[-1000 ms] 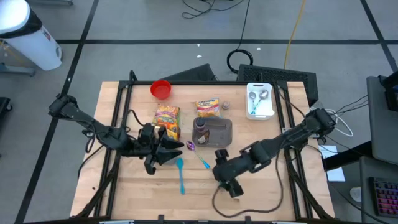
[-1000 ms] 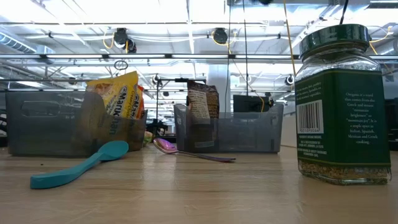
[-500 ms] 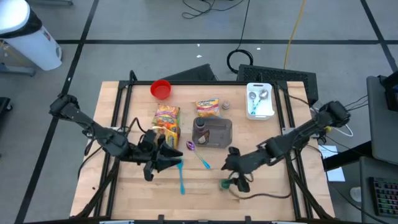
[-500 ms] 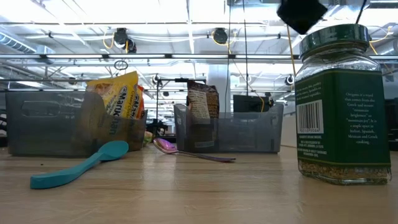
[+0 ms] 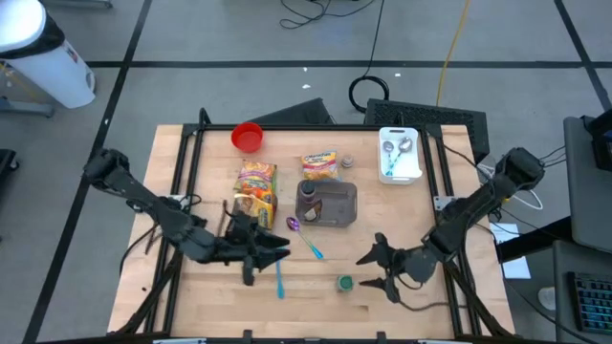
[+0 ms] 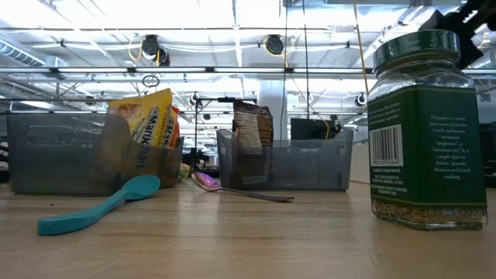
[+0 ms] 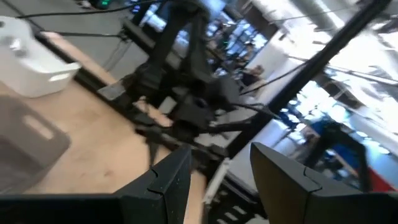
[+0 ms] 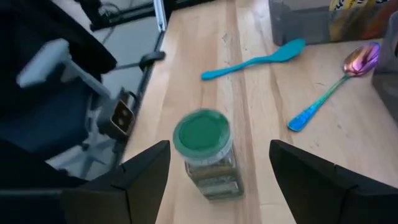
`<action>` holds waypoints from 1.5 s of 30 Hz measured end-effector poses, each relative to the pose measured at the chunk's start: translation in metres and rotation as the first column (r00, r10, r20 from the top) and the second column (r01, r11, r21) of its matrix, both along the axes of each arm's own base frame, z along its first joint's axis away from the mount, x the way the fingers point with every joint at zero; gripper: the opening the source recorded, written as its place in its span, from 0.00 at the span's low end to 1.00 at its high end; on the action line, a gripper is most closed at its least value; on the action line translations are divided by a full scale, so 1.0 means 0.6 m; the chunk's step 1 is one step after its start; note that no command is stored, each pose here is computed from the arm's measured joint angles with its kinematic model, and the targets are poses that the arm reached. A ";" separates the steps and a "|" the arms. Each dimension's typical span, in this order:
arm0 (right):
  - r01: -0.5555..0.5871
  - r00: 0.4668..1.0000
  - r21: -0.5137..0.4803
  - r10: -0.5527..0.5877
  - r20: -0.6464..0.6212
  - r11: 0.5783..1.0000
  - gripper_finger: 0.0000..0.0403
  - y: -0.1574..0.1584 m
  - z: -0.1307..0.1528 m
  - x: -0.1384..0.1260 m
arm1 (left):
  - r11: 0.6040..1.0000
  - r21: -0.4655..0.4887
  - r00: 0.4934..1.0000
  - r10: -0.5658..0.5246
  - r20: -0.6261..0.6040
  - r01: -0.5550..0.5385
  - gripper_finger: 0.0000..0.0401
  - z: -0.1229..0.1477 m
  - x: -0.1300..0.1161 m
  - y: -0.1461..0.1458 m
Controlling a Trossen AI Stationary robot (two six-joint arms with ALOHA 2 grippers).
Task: Pick & Place Food Item
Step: Put the green spice bottle into the right black bin
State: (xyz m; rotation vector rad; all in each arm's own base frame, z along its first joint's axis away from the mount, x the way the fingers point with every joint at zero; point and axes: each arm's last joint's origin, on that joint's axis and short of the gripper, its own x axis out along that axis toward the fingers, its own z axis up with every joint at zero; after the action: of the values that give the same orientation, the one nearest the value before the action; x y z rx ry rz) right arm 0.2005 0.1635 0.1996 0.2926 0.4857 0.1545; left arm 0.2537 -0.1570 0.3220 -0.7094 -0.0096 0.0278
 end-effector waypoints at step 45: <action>0.072 0.973 0.000 -0.070 0.218 0.997 0.66 0.067 -0.244 0.088 | 0.924 0.373 0.984 0.136 -0.117 -0.083 0.44 0.028 0.125 0.023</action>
State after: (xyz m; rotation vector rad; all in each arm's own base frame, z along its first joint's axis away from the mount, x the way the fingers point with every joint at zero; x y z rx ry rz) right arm 0.2533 0.2038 0.0531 0.2812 0.2574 0.1137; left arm 0.3285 -0.1435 0.3390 -0.3290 0.0797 0.1800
